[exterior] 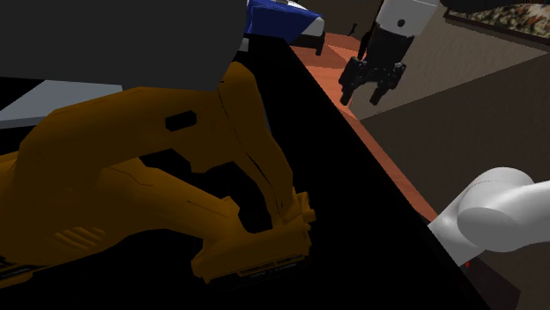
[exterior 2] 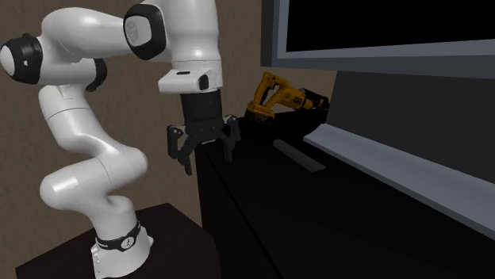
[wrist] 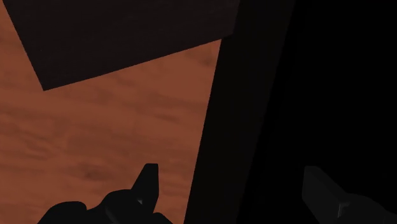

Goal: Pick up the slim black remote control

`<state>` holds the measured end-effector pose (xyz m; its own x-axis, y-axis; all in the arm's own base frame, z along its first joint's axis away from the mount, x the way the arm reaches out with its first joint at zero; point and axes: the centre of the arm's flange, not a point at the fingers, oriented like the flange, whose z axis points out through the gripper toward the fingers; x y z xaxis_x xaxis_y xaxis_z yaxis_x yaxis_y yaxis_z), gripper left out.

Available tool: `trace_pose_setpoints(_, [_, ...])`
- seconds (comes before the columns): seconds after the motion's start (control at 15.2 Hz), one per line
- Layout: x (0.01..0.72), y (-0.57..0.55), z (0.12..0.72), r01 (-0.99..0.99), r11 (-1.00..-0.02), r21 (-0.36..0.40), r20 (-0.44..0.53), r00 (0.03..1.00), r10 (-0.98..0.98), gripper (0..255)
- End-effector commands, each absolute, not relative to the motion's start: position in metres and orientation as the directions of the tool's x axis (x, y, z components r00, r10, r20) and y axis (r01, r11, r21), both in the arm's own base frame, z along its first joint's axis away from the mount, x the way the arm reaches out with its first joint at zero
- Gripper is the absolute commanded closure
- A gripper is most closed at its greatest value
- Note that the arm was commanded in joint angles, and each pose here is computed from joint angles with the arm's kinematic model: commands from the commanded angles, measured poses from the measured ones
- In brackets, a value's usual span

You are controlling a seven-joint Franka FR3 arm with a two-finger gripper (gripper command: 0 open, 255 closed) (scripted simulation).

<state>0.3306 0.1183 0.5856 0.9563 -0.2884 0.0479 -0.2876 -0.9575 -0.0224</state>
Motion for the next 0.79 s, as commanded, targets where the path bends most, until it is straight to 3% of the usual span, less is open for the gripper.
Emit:
trace_pose_setpoints(0.0, [0.335,0.144,0.586,-0.315,-0.949,-0.030,0.042,0.948,-0.316,0])
trace_pose_setpoints(0.73, [0.378,0.277,0.595,-0.449,-0.891,-0.064,0.010,0.892,-0.451,0])
